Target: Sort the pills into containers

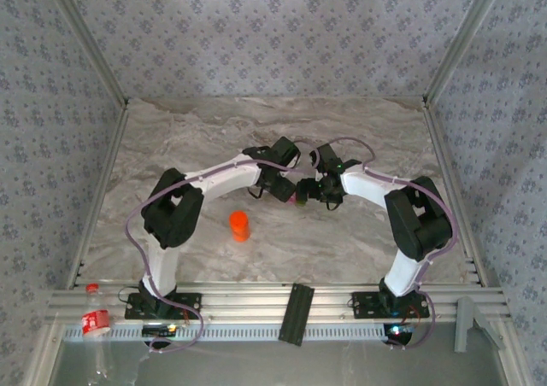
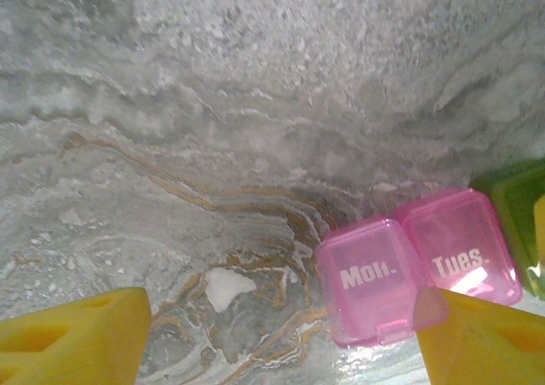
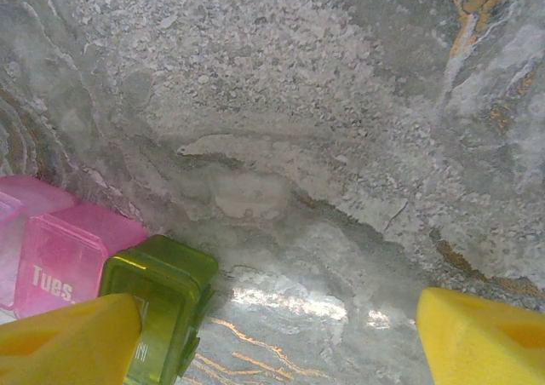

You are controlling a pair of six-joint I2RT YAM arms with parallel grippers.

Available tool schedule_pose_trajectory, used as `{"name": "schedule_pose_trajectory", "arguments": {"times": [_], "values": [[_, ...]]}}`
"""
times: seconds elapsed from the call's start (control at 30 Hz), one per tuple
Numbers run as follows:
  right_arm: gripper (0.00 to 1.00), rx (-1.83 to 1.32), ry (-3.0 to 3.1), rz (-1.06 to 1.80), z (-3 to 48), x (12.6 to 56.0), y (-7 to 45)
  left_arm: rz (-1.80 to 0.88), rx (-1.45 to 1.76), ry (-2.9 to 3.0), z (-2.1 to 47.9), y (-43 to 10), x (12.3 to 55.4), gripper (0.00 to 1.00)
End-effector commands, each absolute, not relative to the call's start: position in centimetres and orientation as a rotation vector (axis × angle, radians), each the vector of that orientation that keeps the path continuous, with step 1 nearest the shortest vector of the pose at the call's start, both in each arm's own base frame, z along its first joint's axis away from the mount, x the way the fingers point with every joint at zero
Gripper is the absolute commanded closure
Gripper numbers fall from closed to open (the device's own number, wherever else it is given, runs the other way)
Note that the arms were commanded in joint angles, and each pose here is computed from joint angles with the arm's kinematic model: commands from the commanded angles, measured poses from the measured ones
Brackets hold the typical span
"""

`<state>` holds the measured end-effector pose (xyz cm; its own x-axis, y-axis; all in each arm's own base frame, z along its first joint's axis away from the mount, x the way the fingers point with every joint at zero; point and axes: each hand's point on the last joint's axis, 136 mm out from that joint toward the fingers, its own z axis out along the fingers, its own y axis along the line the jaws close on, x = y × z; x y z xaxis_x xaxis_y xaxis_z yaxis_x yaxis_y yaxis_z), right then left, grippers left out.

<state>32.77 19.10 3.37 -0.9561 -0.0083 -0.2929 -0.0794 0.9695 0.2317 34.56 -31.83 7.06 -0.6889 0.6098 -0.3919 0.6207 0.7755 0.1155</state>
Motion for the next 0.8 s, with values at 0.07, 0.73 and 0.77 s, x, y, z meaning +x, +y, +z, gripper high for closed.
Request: {"name": "schedule_pose_trajectory", "arguments": {"times": [0.07,0.73,0.77], "values": [[0.14,-0.064,2.913,0.234,0.9,31.2,17.9,-0.042,0.866,2.524,8.2,-32.4,36.4,0.19],[0.14,-0.075,2.923,0.224,0.5,31.0,18.0,-0.108,0.781,2.564,7.6,-31.8,38.2,0.19],[0.14,-0.075,2.922,0.225,0.5,31.0,18.0,-0.108,0.780,2.568,7.5,-31.8,38.2,0.19]]}}
